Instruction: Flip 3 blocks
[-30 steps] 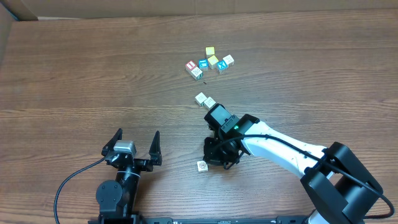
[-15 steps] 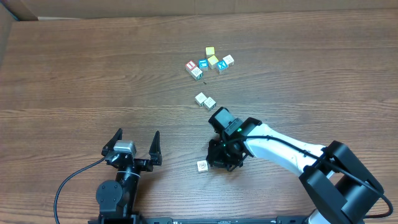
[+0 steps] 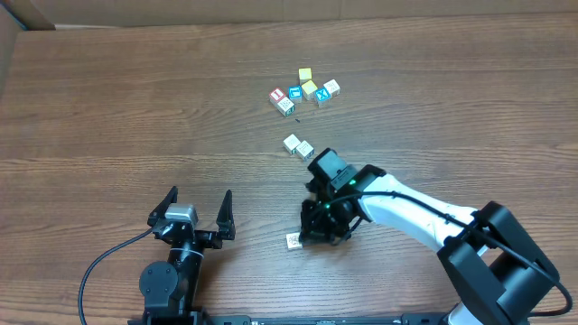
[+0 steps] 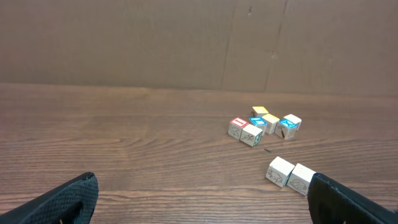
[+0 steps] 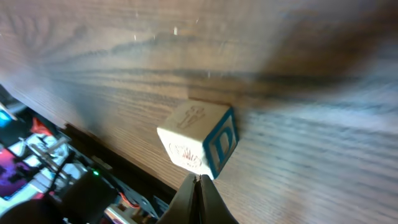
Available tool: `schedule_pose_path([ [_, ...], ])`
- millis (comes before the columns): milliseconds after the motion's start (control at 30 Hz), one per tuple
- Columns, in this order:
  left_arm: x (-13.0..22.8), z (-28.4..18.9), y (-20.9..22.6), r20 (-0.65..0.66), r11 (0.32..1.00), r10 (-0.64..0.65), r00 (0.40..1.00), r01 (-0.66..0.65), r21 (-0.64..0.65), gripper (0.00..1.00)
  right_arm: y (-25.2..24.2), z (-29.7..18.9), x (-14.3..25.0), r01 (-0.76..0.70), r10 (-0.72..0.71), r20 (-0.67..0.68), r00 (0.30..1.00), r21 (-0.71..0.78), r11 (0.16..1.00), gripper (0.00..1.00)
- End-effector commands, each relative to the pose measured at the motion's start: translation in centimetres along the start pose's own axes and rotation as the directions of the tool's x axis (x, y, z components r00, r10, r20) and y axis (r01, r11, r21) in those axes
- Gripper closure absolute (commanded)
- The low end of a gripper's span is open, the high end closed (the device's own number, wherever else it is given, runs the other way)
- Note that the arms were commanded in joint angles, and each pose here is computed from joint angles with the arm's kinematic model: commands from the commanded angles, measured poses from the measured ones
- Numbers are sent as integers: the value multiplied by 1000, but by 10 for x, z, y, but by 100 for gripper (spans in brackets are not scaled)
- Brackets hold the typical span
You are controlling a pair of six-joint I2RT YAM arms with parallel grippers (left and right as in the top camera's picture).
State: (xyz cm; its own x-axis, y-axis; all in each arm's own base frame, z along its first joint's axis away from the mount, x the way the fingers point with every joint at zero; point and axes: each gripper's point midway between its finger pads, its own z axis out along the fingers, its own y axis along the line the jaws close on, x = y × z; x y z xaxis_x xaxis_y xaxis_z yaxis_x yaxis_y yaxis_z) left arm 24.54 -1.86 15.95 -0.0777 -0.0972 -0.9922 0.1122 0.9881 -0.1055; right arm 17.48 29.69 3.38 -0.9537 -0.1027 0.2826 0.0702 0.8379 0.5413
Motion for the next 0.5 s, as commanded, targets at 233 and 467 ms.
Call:
schedule_pose_path([
  [233, 1, 0, -2, 1, 1000, 23, 1000, -23, 9, 0, -29, 9, -13, -99, 78, 136, 988, 159, 982, 96],
  [467, 1, 0, -2, 1, 1000, 23, 1000, -23, 9, 0, -54, -8, -29, -196, 162, 184, 969, 185, 963, 96],
])
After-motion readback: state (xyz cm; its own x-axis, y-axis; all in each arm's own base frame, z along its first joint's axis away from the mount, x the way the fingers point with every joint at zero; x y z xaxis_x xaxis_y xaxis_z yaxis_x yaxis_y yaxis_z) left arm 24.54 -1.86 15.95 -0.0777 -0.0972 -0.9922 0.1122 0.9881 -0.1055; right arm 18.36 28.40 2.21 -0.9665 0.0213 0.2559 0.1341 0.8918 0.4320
